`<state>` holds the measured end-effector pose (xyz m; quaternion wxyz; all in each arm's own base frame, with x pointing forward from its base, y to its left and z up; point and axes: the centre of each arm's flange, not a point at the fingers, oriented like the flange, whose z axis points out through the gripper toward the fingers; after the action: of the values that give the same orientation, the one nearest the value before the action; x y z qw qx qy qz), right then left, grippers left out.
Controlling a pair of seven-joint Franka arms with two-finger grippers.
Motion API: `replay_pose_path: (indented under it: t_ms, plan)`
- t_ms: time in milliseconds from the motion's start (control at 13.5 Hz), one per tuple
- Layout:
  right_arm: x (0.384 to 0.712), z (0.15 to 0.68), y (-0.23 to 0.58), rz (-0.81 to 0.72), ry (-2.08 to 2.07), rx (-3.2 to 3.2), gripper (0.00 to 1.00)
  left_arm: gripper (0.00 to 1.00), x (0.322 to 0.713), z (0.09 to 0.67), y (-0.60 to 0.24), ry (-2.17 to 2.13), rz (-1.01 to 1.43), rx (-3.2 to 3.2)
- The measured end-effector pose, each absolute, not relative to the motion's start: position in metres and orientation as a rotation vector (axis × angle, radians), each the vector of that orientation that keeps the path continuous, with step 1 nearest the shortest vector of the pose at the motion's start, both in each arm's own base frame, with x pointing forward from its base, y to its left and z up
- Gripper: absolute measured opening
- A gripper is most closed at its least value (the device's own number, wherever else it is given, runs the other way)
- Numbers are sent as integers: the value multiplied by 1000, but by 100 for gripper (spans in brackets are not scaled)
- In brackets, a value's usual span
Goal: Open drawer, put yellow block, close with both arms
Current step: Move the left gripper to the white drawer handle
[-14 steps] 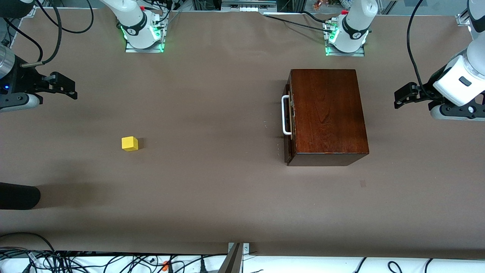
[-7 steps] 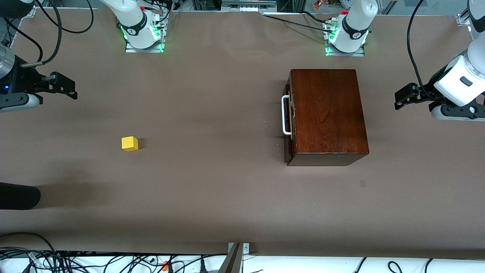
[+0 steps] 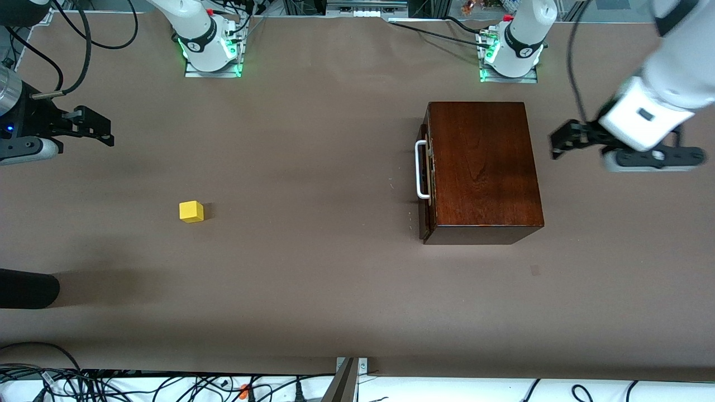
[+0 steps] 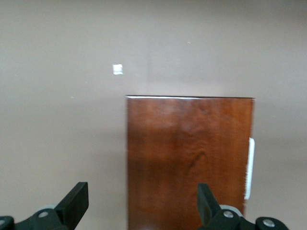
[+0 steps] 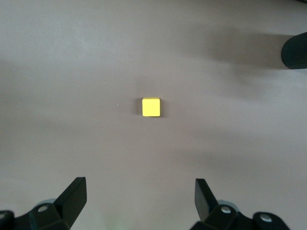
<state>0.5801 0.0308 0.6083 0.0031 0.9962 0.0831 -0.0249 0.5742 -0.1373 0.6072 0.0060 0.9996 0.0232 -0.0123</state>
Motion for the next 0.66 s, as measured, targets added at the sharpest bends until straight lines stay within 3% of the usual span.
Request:
replay_pose_path:
  t_ms: [664]
  plan:
    - [580, 608, 29, -78, 256, 3124, 100, 100, 465, 573, -385, 51, -45, 3225]
